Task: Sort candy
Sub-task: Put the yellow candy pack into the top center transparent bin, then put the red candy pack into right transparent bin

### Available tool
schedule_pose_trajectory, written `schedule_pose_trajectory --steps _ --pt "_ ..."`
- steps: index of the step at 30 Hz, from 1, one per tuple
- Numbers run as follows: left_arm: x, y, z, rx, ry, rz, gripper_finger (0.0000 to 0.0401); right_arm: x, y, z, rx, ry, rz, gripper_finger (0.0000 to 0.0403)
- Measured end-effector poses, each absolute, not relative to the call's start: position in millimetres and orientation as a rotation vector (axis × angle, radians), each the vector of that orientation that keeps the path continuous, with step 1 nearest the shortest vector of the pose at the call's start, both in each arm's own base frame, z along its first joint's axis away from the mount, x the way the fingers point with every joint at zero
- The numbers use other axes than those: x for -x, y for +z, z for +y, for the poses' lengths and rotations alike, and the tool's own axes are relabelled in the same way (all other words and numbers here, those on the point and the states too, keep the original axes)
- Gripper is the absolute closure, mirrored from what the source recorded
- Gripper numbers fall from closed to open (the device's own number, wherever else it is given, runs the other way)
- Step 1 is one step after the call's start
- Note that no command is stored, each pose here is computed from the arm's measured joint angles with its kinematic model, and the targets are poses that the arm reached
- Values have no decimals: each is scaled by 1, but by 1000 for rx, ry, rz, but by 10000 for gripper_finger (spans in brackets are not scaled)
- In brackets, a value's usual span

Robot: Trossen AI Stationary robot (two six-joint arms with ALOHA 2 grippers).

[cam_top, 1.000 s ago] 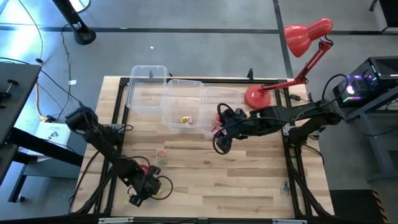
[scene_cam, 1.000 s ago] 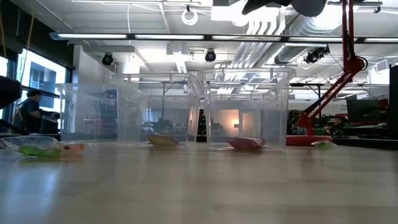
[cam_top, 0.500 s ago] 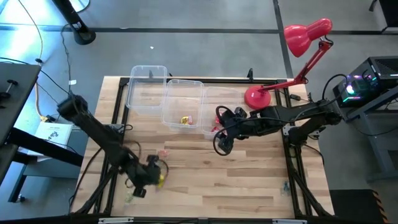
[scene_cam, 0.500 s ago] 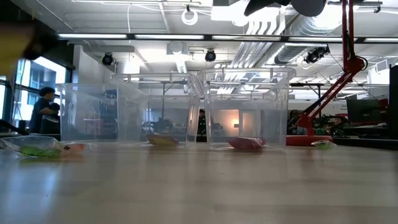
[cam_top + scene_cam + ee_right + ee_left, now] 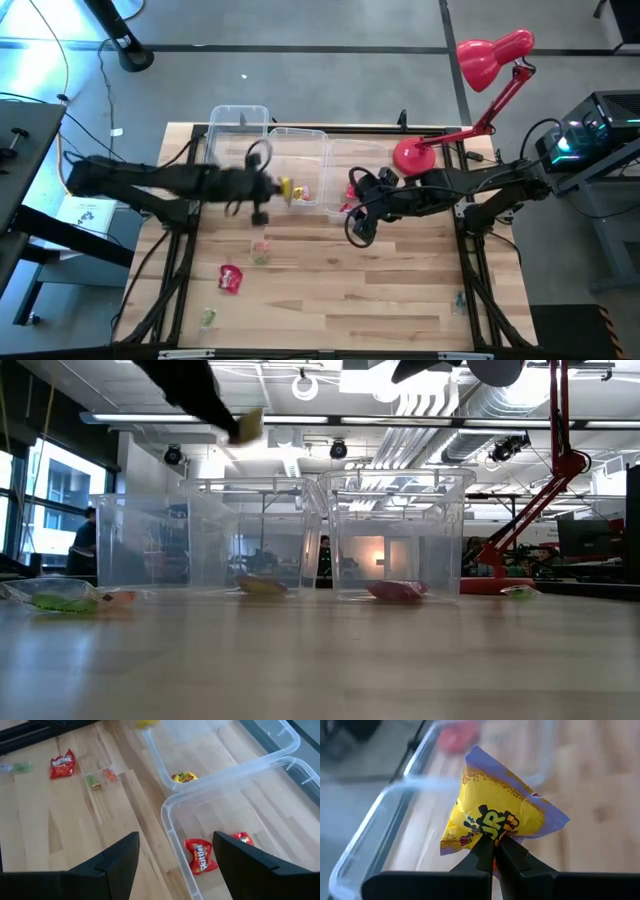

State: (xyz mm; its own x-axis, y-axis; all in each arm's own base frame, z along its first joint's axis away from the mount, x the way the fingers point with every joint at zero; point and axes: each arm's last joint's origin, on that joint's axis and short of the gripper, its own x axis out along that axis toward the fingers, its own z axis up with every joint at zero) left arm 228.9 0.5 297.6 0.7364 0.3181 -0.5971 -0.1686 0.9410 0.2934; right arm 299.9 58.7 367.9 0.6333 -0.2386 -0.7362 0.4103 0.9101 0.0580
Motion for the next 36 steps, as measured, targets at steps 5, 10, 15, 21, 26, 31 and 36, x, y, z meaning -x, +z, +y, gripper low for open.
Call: schedule_pose_trajectory --steps 5,10,15,21,26,31,36 --pt "-250 275 37 -194 302 788 371 -300 368 59 -227 -376 802 156" --pt "-258 260 49 -181 317 854 303 -300 368 59 -227 -375 802 156" --pt "-256 275 48 -70 357 836 224 -299 370 58 -217 -390 791 156" --pt "-236 317 18 241 136 873 164 -299 370 56 -201 -398 790 156" --pt "-201 319 -39 361 -42 1061 159 -299 370 56 -218 -408 785 156" --pt "-160 311 -98 233 -43 1223 160 -299 370 56 -224 -411 784 156" --pt "-139 272 -141 96 -34 1176 160 -300 370 54 -221 -415 781 156"
